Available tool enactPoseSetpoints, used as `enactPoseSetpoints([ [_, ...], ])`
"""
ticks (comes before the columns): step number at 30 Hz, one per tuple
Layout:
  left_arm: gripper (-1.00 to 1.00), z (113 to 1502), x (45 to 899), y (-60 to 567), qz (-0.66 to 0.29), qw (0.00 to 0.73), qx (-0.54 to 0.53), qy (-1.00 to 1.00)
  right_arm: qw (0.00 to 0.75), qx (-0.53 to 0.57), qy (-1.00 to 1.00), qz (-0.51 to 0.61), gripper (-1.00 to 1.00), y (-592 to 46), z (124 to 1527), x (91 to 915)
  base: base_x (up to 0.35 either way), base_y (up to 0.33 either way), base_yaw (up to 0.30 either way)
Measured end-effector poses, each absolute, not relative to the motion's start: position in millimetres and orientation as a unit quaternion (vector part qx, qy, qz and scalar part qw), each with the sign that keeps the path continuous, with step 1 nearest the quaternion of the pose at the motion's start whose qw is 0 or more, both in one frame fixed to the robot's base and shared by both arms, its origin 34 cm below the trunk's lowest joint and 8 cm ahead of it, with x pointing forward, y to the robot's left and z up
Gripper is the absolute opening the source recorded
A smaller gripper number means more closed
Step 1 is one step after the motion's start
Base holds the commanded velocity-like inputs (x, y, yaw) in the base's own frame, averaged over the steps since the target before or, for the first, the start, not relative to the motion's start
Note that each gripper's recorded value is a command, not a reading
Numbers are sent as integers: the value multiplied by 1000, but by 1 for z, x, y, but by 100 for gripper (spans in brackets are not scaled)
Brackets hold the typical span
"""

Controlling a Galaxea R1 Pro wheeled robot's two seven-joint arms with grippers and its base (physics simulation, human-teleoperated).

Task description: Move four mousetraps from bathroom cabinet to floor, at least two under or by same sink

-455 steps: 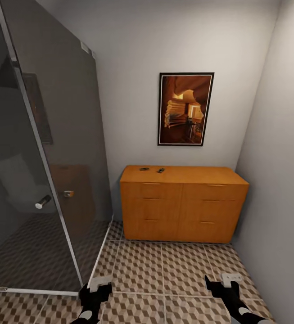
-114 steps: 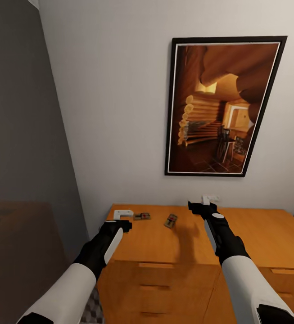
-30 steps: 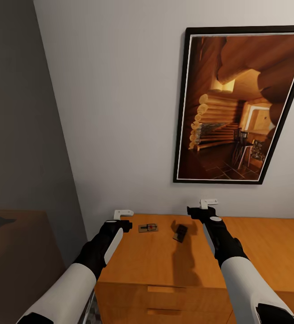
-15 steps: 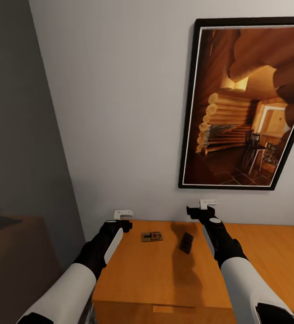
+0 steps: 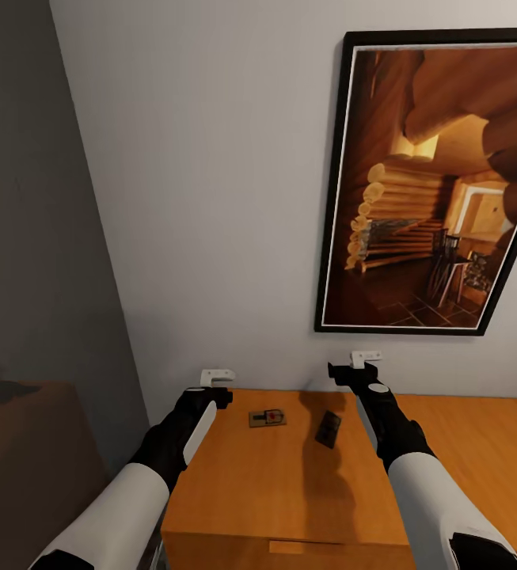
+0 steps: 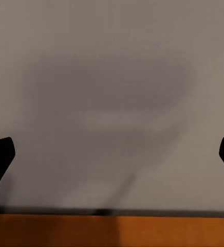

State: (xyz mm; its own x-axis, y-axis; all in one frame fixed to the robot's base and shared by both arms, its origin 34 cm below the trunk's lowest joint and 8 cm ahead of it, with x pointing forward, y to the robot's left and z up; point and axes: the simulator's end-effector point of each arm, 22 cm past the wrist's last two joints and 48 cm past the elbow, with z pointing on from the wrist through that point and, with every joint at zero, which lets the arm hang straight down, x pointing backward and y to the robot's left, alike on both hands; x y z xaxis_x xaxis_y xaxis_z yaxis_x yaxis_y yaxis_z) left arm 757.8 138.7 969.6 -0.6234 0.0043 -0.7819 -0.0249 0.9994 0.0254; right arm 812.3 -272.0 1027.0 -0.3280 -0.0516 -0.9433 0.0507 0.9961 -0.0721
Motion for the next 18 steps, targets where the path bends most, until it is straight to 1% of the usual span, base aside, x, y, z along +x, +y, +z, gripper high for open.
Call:
enactPoseSetpoints([
  [14,100,970,758,139,17,434,-6,901,579,0,814,-44,100,-272,1026,812,1,0,0],
  [18,100,969,757,139,17,434,-5,901,579,0,814,-44,100,-272,1026,812,83,38,0],
])
